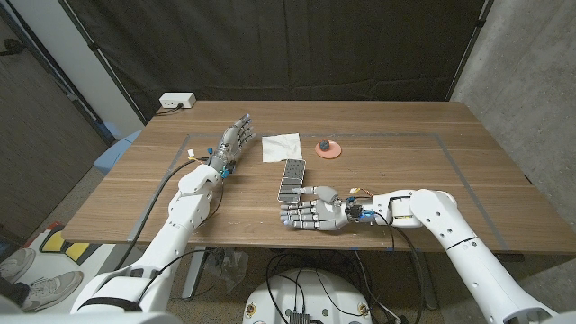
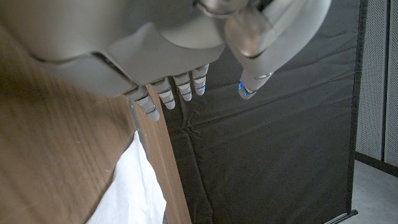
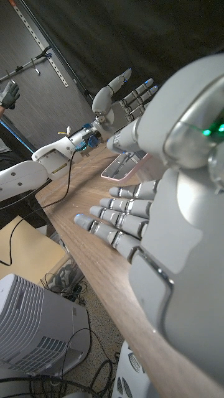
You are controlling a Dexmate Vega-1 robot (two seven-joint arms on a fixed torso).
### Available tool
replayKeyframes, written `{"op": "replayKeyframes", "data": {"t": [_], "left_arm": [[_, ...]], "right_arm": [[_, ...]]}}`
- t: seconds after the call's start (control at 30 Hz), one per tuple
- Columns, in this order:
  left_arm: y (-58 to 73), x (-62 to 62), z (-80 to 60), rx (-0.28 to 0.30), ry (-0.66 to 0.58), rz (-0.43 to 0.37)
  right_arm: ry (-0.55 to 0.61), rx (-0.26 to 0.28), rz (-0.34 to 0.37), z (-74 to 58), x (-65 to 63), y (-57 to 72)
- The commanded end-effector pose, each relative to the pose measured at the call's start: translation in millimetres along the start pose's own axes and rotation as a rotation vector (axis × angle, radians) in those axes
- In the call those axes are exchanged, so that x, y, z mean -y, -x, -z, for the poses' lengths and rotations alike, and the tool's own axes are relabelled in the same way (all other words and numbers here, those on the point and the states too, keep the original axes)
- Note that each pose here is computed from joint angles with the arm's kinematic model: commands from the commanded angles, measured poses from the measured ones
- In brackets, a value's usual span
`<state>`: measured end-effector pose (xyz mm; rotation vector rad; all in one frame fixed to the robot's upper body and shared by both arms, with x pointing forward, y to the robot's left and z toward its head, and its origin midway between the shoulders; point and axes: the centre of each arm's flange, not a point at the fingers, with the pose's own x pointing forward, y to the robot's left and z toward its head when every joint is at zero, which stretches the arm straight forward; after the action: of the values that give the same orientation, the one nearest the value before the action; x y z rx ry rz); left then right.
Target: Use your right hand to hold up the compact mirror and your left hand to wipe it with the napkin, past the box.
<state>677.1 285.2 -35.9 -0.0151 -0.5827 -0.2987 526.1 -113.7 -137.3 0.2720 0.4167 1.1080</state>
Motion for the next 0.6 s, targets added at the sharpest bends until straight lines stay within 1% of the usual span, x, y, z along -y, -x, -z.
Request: {"op": "replayKeyframes", "data": {"t": [0.03,0.1,0.2,0.4,0.53,0.6], "left_arm": [[0.4,-1.3,1.6,-0.005,0.003,-0.002],[0.4,-1.5,1.4,-0.004,0.002,-0.001],[0.2,-1.9,1.3,-0.006,0.003,-0.002],[-1.1,-2.5,1.9,-0.013,0.001,0.0],[-3.1,-2.7,2.1,-0.017,0.0,0.003],[-4.5,-2.6,2.2,-0.018,-0.001,0.004]], "right_arm": [[-0.003,-0.035,0.019,3.3,-2.8,-18.5],[-0.003,-0.044,0.028,2.9,-1.8,-20.9],[-0.015,-0.036,0.045,3.5,1.6,-24.4],[-0.062,0.027,0.117,4.3,6.5,-26.1],[-0.092,0.078,0.164,3.5,8.0,-24.5],[-0.104,0.091,0.192,2.9,8.7,-22.5]]}}
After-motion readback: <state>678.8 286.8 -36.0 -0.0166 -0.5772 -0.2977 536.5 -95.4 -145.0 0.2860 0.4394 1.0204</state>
